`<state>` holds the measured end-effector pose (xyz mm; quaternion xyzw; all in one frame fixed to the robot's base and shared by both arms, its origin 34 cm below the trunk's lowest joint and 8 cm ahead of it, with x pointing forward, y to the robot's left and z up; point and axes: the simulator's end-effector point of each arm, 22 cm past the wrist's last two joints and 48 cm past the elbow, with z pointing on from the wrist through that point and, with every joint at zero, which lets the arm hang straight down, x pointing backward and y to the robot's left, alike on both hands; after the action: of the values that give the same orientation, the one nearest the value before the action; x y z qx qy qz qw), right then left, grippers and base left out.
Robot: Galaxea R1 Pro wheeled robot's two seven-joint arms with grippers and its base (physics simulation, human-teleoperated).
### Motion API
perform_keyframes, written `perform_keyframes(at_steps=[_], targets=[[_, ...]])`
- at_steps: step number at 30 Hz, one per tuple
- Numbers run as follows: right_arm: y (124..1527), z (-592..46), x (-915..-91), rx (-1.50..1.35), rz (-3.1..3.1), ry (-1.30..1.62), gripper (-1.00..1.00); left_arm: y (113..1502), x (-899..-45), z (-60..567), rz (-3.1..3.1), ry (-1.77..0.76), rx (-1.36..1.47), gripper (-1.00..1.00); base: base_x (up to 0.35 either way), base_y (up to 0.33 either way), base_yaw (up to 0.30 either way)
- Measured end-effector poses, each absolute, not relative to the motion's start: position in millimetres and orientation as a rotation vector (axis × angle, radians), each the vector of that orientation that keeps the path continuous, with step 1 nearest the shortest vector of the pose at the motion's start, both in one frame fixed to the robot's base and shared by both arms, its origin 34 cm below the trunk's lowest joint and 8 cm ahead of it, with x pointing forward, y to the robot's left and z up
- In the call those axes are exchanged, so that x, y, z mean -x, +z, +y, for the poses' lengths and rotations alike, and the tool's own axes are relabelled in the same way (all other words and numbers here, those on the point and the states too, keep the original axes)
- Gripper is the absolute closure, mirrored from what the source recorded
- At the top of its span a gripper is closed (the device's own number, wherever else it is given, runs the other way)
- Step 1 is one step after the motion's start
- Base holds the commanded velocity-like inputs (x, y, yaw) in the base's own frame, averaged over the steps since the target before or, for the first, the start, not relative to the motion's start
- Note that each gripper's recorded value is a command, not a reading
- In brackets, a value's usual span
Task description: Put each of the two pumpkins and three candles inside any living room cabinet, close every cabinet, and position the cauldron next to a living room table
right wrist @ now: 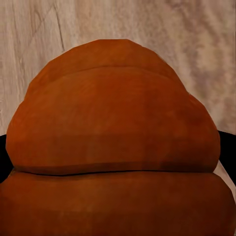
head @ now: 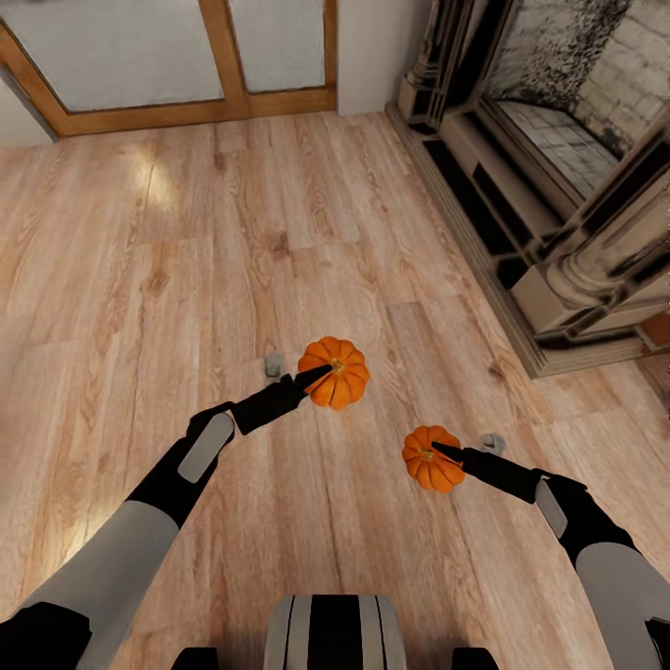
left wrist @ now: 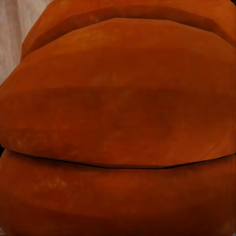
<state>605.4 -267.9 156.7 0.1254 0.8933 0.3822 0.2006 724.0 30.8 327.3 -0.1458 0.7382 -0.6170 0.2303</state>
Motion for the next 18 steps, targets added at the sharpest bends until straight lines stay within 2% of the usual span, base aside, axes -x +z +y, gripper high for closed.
perform_keyframes(at_steps=[1, 18], targets=[[157, -270, -603, -0.348, 2.5, 1.063, 1.0, 330, -716, 32, 2.094, -1.768, 0.4, 1.0, 0.0, 0.0, 0.0], [196, -274, -624, -0.314, 2.44, 1.056, 1.0, 375, -729, 42, 2.046, -1.76, 0.37, 1.0, 0.0, 0.0, 0.0]])
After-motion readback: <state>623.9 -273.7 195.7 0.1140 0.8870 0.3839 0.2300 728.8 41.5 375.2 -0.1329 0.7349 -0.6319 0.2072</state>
